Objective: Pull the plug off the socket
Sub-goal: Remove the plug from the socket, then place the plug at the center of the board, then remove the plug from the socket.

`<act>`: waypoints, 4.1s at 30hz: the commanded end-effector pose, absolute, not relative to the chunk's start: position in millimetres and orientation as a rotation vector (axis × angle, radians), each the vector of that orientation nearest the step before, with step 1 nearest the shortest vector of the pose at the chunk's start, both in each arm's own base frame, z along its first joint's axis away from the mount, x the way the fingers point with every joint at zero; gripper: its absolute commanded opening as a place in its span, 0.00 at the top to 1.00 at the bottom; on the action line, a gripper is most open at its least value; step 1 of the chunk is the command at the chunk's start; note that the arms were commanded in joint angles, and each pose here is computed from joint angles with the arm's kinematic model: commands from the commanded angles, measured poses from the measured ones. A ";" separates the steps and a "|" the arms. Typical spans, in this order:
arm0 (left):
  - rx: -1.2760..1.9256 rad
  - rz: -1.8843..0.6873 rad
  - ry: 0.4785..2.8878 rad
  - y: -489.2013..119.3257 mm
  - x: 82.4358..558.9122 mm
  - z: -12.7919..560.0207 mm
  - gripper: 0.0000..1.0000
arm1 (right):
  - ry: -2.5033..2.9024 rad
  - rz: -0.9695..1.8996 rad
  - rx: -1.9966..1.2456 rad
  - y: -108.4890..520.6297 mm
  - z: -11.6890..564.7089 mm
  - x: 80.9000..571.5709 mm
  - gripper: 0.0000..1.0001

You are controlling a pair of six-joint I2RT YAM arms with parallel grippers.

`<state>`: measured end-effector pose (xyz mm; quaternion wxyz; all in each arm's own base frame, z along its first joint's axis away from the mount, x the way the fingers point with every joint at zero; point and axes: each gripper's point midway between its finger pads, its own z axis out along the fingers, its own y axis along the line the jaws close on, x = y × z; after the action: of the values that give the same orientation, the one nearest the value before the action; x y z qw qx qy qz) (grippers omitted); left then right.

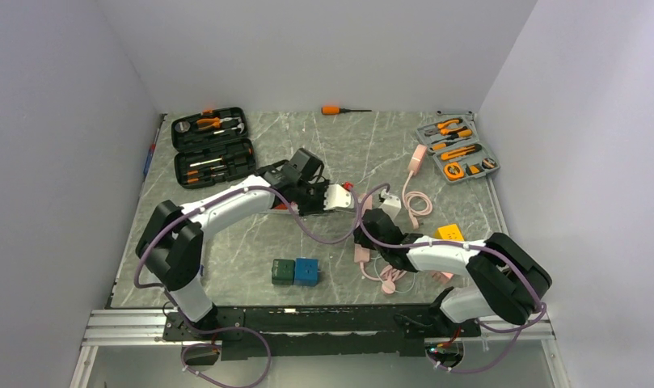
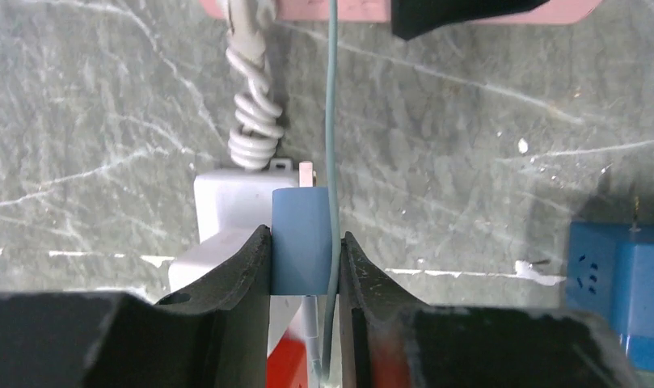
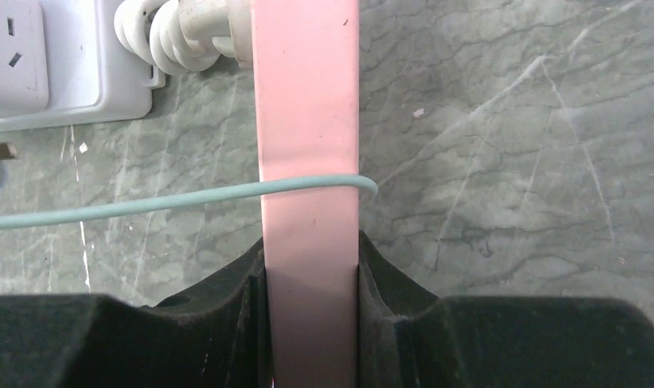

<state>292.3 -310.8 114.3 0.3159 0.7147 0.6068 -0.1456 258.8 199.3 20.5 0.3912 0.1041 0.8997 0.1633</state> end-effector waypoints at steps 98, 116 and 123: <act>1.913 -1.205 1.542 -391.2 289.3 91.3 0.26 | 1.862 0.474 -0.053 223.9 134.0 265.9 1.00; 1.809 -1.298 1.544 -366.8 297.1 111.2 0.72 | 1.888 0.520 -0.024 230.5 116.9 260.5 0.88; 1.782 -1.260 1.555 -358.9 309.9 117.6 0.84 | 1.950 0.613 -0.106 242.3 108.5 243.2 0.32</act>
<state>302.5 -361.6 73.7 0.1871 0.6554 0.5809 -0.4449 245.0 221.6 79.3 0.5089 -0.0440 0.8386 0.1892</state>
